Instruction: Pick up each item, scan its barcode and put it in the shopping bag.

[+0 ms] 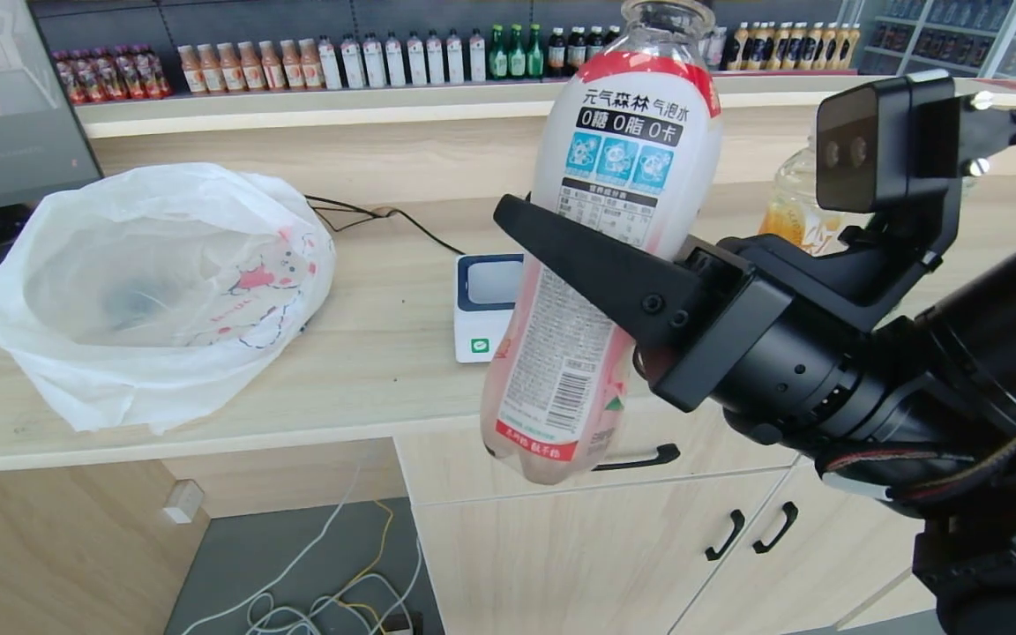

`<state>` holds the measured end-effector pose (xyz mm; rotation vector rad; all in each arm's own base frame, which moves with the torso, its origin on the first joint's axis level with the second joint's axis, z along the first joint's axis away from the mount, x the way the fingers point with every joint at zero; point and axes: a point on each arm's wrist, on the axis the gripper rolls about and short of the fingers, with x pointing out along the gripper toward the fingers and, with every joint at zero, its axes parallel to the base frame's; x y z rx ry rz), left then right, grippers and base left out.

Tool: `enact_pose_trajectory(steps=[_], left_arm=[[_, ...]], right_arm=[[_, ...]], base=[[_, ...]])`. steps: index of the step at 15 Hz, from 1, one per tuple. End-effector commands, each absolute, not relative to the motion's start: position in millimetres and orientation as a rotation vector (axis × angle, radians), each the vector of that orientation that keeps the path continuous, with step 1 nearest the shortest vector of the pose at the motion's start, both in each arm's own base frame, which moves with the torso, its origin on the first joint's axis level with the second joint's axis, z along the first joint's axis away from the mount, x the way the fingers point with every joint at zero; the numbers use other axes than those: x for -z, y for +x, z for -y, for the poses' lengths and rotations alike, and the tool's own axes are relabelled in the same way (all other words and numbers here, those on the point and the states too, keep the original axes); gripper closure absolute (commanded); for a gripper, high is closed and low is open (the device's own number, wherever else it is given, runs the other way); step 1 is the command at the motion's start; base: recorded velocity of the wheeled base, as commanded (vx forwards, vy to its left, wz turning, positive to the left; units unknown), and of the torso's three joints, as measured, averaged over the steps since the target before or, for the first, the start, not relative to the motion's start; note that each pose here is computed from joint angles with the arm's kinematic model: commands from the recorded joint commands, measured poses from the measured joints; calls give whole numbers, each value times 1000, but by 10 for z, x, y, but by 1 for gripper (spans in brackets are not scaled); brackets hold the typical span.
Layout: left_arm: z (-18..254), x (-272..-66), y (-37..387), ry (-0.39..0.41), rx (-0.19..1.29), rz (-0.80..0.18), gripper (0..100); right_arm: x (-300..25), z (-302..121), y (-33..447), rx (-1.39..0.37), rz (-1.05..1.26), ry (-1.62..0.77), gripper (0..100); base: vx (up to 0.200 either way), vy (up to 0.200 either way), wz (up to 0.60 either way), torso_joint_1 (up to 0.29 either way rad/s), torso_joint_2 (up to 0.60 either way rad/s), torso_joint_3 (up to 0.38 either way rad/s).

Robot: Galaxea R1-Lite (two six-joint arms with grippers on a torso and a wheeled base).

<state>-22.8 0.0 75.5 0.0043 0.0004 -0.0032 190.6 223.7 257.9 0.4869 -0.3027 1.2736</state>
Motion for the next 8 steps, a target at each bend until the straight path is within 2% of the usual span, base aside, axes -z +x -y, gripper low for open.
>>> enact_pose_trajectory(steps=[1, 8], left_arm=[[0, -755, -228, 5, 3, 0, 0], [0, -755, -228, 5, 3, 0, 0]], right_arm=[[-2551, -2231, 1896, -1274, 290, 485, 100], [-2534, -2265, 1866, -1285, 288, 476, 100]], base=[[0, 0, 0, 0, 0, 0], [0, 0, 0, 0, 0, 0]])
